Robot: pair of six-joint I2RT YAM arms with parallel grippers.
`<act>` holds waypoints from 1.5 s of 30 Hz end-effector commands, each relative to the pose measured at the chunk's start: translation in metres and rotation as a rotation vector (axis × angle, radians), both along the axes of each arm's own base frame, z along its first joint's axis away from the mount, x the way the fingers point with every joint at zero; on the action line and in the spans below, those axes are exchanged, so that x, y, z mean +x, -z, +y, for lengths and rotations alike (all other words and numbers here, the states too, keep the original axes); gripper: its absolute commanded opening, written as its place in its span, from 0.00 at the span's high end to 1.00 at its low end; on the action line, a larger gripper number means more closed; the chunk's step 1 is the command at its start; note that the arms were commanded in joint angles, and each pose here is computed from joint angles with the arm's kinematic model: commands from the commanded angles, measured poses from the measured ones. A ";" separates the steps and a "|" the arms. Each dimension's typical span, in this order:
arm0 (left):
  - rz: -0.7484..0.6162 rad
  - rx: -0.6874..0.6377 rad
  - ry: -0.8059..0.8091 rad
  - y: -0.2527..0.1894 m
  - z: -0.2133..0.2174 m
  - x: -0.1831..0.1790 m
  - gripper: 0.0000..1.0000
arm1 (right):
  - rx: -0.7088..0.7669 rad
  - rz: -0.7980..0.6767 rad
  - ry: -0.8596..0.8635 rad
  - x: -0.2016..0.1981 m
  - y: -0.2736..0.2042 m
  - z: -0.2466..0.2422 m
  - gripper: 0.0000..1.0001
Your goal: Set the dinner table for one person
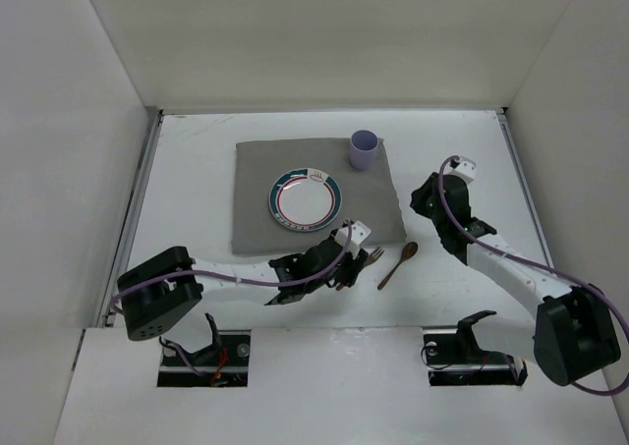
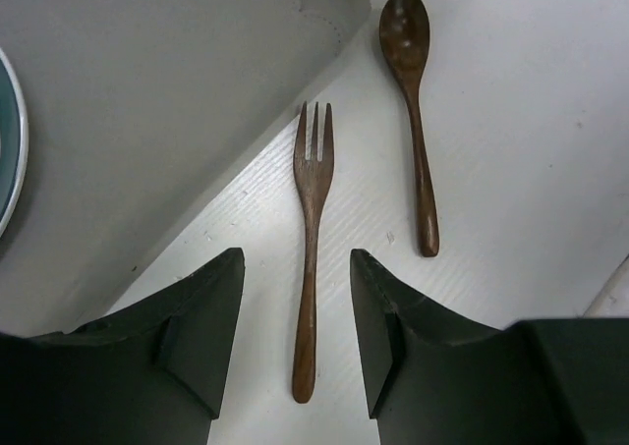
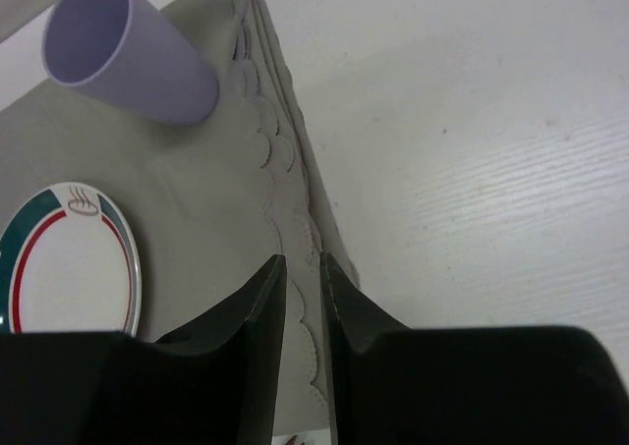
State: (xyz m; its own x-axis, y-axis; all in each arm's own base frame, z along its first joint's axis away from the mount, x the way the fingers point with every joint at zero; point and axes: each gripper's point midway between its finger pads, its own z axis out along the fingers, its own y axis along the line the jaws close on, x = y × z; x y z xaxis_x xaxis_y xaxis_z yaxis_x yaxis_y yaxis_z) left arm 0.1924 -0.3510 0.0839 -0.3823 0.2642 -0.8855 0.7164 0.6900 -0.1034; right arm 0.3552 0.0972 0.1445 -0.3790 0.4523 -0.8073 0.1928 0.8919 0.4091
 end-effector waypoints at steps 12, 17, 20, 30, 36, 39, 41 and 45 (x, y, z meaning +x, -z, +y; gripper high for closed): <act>0.009 0.229 0.091 0.040 -0.005 -0.020 0.60 | 0.215 -0.182 0.001 0.003 -0.038 0.002 0.69; 0.019 0.243 0.060 0.050 0.005 -0.022 0.62 | 0.218 -0.177 -0.013 0.002 -0.036 0.006 0.68; 0.019 0.248 0.059 0.060 0.003 -0.021 0.64 | 0.218 -0.180 -0.014 0.002 -0.036 0.006 0.68; 0.014 0.259 0.055 0.071 -0.002 -0.015 0.86 | 0.224 -0.195 -0.021 0.000 -0.040 0.008 0.68; -0.040 0.161 -0.018 0.028 0.019 -0.012 0.92 | 0.233 -0.227 -0.019 -0.005 -0.048 0.006 0.68; -0.075 0.071 -0.139 -0.013 0.050 0.003 0.92 | 0.240 -0.244 -0.023 -0.008 -0.054 0.006 0.68; -0.082 0.030 -0.245 -0.031 0.077 0.018 0.92 | 0.242 -0.251 -0.025 -0.009 -0.056 0.006 0.68; -0.064 -0.078 -0.512 -0.053 0.142 0.063 0.92 | 0.244 -0.248 -0.042 -0.008 -0.054 0.013 0.68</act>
State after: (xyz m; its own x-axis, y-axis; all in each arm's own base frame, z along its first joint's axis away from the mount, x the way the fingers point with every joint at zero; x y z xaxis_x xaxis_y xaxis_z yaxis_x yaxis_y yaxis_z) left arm 0.2325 -0.2593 0.1451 -0.3460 0.0796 -0.9349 0.4863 0.8673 -0.1061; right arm 0.3438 0.1009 0.1827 -0.2420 0.6125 -0.7525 0.0785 0.7854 0.6140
